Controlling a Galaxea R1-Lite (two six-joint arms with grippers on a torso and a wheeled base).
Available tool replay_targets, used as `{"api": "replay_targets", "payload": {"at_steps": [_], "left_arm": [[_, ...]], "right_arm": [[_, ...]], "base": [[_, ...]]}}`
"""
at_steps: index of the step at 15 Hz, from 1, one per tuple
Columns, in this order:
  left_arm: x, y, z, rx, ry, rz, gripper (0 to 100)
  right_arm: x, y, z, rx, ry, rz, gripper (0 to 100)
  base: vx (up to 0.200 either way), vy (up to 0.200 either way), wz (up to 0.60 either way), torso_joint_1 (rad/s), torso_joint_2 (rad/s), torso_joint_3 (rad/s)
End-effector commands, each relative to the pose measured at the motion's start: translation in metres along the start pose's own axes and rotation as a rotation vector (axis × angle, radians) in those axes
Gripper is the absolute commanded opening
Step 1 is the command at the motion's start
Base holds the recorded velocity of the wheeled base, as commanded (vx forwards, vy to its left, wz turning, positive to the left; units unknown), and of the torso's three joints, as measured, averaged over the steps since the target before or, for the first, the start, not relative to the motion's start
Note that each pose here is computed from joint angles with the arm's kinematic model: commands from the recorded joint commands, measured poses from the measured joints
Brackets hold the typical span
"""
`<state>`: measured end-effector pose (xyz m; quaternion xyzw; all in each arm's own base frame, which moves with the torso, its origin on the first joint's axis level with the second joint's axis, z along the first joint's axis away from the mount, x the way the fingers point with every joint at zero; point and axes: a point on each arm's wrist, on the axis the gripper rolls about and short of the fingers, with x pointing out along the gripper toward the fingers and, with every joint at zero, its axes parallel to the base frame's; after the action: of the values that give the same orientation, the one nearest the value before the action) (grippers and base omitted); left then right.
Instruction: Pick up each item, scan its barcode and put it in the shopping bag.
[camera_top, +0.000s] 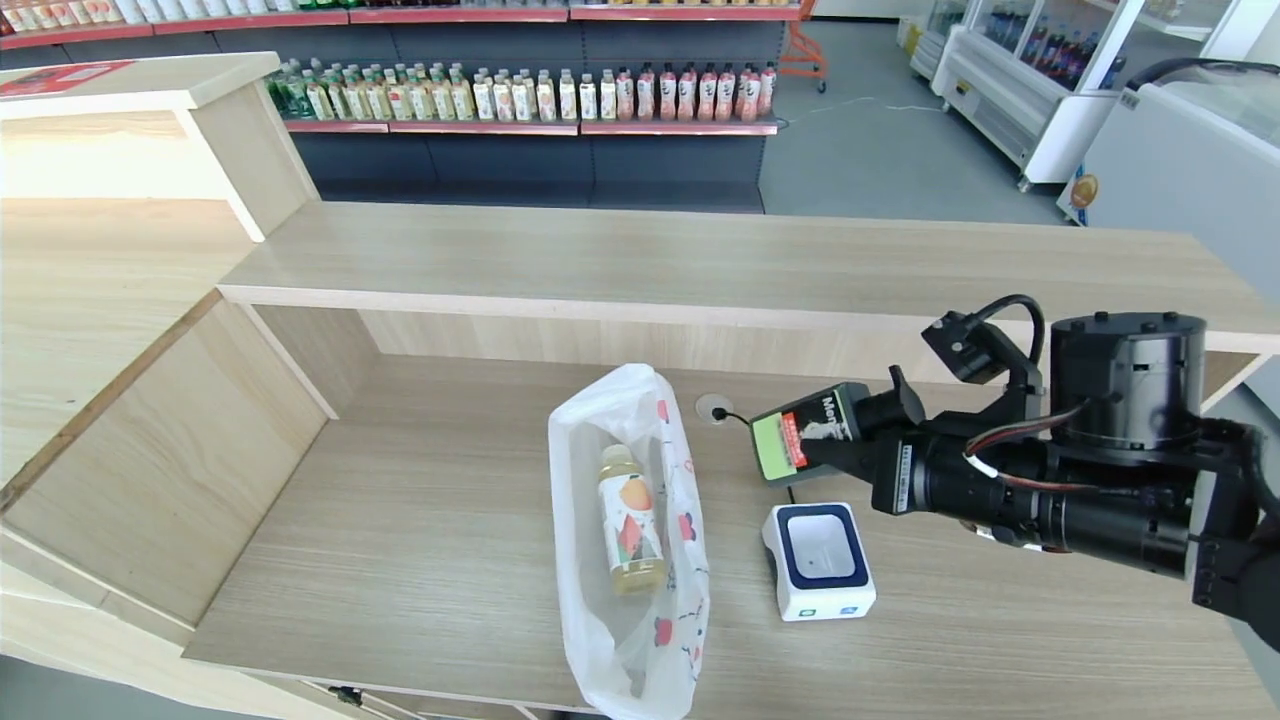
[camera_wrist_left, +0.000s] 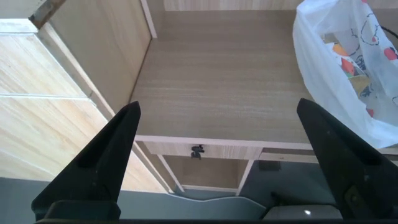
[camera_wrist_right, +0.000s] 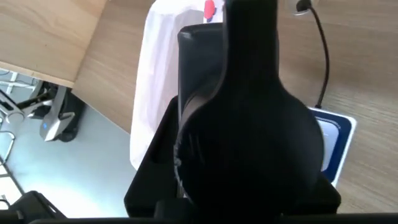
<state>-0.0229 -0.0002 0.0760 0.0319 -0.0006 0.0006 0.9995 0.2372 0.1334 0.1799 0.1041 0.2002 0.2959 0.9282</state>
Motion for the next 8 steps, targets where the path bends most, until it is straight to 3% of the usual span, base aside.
{"api": "replay_targets", "payload": {"at_steps": [1, 2, 8], "left_arm": [[0.0, 0.0, 0.0, -0.018, 0.0, 0.002, 100], [0.0, 0.0, 0.0, -0.082, 0.003, 0.0, 100], [0.0, 0.0, 0.0, -0.076, 0.003, 0.0, 100]], "right_arm": [[0.017, 0.003, -0.008, 0.002, 0.051, 0.031, 0], [0.023, 0.005, -0.014, 0.001, 0.08, 0.048, 0], [0.035, 0.021, -0.033, 0.024, 0.155, 0.108, 0]], "base": [[0.0, 0.0, 0.0, 0.0, 0.0, 0.0], [0.0, 0.0, 0.0, 0.0, 0.0, 0.0], [0.0, 0.0, 0.0, 0.0, 0.0, 0.0]]}}
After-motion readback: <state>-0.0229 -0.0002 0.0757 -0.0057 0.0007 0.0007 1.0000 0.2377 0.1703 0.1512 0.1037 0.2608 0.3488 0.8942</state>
